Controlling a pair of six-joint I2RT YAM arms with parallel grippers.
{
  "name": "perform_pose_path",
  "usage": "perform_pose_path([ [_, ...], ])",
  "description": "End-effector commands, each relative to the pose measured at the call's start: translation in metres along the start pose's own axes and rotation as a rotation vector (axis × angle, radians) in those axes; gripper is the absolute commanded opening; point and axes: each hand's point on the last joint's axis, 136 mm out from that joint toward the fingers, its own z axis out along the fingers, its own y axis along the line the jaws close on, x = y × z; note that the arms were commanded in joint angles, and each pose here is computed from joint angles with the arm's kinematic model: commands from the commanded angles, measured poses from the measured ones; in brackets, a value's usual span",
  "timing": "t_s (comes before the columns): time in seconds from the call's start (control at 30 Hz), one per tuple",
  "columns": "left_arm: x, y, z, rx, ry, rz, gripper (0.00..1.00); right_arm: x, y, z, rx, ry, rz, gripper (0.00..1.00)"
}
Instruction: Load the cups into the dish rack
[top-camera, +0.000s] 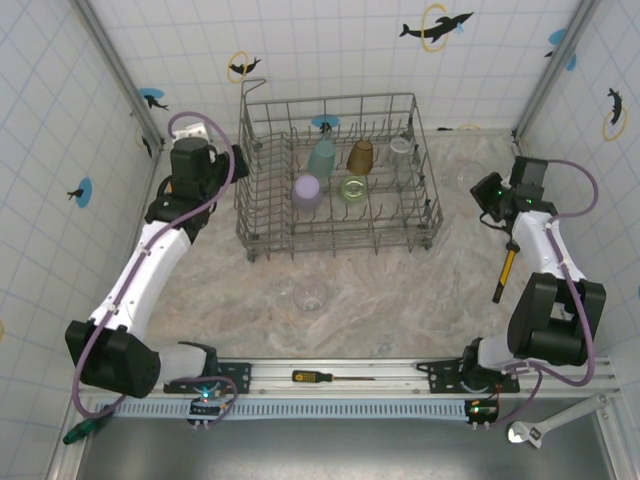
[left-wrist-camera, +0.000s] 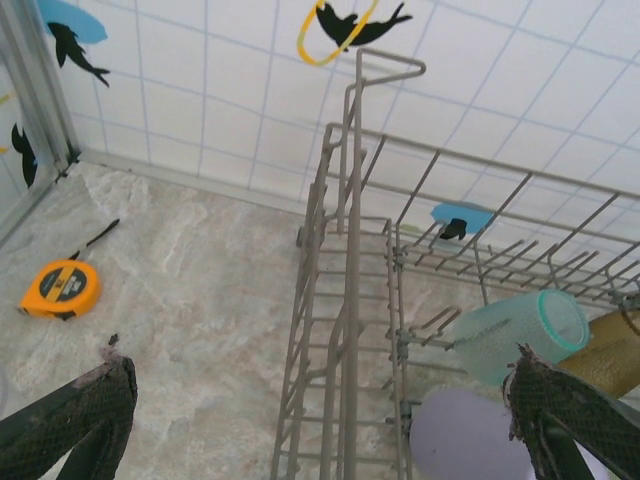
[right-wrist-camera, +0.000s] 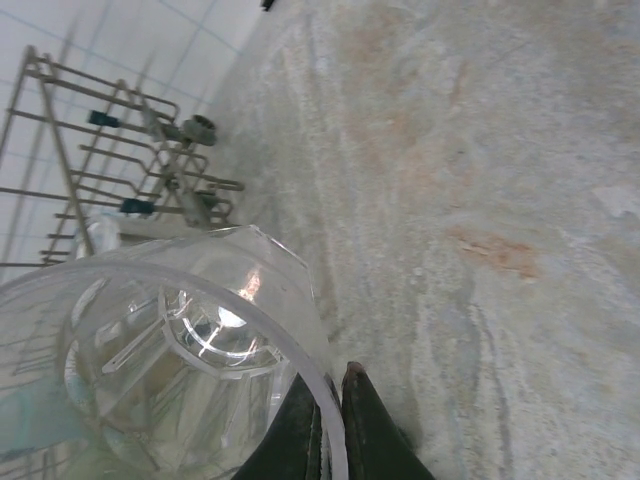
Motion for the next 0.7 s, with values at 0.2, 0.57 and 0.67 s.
perform_pose_path([
  [0.2, -0.017, -0.023, 0.006, 0.084, 0.065, -0.060, 0.98, -0.001, 0.095, -0.028, -0.431, -0.029, -0.109, 0.00],
  [0.57, -0.021, -0.058, 0.019, 0.248, 0.118, -0.228, 0.98, 0.044, 0.158, -0.034, -0.653, 0.074, -0.237, 0.00],
  [0.67, -0.021, -0.068, 0.021, 0.300, 0.123, -0.277, 0.98, 0.063, 0.174, -0.032, -0.706, 0.128, -0.263, 0.00],
])
